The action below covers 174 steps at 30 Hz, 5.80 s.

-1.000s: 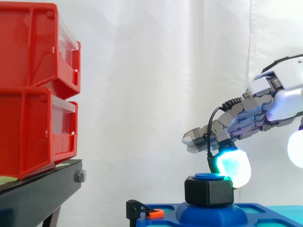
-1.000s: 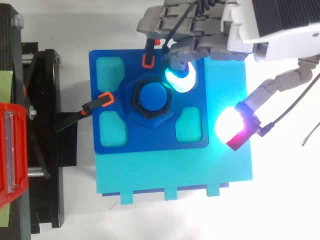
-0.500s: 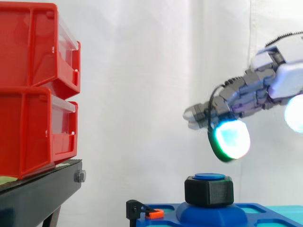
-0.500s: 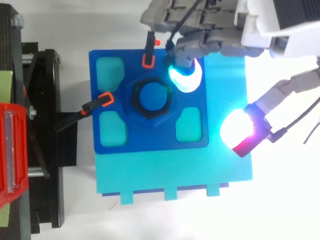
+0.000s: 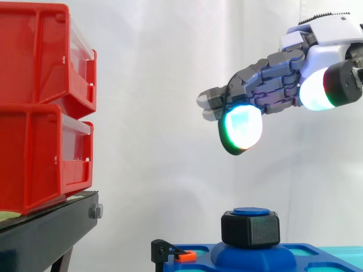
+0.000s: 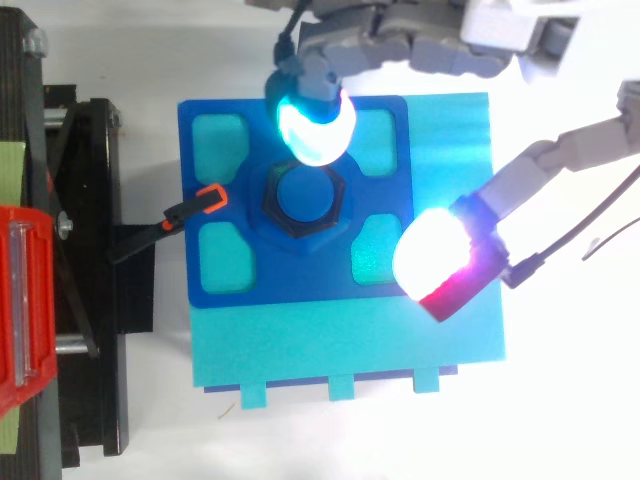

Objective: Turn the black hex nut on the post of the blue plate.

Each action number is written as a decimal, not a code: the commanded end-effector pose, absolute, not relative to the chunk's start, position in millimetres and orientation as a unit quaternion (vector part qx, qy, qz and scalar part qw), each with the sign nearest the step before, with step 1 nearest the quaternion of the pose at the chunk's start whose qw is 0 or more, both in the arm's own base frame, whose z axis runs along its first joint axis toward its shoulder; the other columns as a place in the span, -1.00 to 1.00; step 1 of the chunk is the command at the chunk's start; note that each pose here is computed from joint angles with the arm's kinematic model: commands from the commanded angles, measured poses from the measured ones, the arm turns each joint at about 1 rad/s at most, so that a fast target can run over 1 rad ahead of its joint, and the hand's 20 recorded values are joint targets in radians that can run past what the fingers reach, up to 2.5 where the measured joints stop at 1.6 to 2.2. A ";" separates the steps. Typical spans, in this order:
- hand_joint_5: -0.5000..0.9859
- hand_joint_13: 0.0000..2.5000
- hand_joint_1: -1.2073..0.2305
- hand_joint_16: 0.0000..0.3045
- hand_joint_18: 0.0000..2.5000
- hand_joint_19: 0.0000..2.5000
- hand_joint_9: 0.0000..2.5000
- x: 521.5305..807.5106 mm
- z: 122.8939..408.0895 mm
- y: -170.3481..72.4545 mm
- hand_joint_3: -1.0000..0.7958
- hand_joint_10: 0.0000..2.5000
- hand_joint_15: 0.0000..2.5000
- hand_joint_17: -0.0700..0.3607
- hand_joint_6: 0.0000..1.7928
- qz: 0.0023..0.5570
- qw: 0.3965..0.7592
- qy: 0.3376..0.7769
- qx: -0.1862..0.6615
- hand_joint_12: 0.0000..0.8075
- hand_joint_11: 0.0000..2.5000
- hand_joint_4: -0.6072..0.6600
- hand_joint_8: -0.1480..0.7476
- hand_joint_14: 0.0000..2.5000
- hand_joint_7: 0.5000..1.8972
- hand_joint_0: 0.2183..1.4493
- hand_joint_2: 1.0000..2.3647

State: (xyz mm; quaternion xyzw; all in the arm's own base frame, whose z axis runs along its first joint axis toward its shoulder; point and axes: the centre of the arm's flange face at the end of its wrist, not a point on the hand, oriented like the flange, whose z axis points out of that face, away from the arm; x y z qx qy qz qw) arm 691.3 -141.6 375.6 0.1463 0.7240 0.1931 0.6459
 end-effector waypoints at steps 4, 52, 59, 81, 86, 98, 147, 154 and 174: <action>-0.65 -1.00 -0.30 -0.68 -1.00 -1.00 -1.00 712.6 338.6 -133.5 -0.44 -1.00 -1.00 -0.17 -0.44 0.210 0.644 0.719 0.155 -0.20 -1.00 0.35 -0.25 -1.00 -0.41 -0.71 -1.00; -0.65 -1.00 -0.18 -0.68 -1.00 -1.00 -1.00 725.9 273.2 -139.5 -0.44 -1.00 -1.00 -0.16 -0.44 0.226 0.641 0.718 0.151 -0.19 -1.00 0.34 -0.26 -1.00 -0.46 -0.72 -1.00; -0.65 -1.00 -0.16 -0.68 -1.00 -1.00 -1.00 723.9 272.8 -144.8 -0.44 -1.00 -1.00 -0.16 -0.44 0.228 0.639 0.719 0.150 -0.18 -1.00 0.37 -0.26 -1.00 -0.42 -0.72 -1.00; -0.64 -1.00 -0.15 -0.68 -1.00 -1.00 -1.00 716.4 273.3 -172.5 -0.44 -1.00 -1.00 -0.17 -0.44 0.228 0.641 0.719 0.142 -0.19 -1.00 0.38 -0.26 -1.00 -0.39 -0.71 -1.00; -0.64 -1.00 -0.15 -0.68 -1.00 -1.00 -1.00 713.0 273.9 -179.0 -0.44 -1.00 -1.00 -0.17 -0.44 0.231 0.638 0.721 0.139 -0.19 -1.00 0.38 -0.26 -1.00 -0.39 -0.71 -1.00; -0.62 -1.00 -0.11 -0.67 -1.00 -1.00 -1.00 709.3 272.6 -183.1 -0.44 -1.00 -1.00 -0.15 -0.44 0.230 0.631 0.728 0.139 -0.17 -1.00 0.43 -0.24 -1.00 -0.32 -0.74 -1.00; -0.60 -1.00 0.01 -0.67 -1.00 -1.00 -1.00 675.1 363.6 -160.2 -0.44 -1.00 -1.00 -0.15 -0.44 0.198 0.620 0.748 0.131 -0.18 -1.00 0.44 -0.21 -1.00 -0.34 -0.73 -1.00; -0.66 -1.00 0.02 -0.67 -1.00 -1.00 -1.00 687.5 386.8 -160.4 -0.44 -1.00 -1.00 -0.15 -0.44 0.203 0.646 0.720 0.154 -0.17 -1.00 0.27 -0.25 -1.00 -0.64 -0.74 -1.00; -0.73 -1.00 -0.60 -0.70 -1.00 -1.00 -1.00 733.1 296.0 -133.6 -0.44 -1.00 -1.00 -0.20 -0.44 0.227 0.639 0.719 0.150 -0.26 -1.00 -0.27 -0.48 -1.00 -0.84 -0.69 -1.00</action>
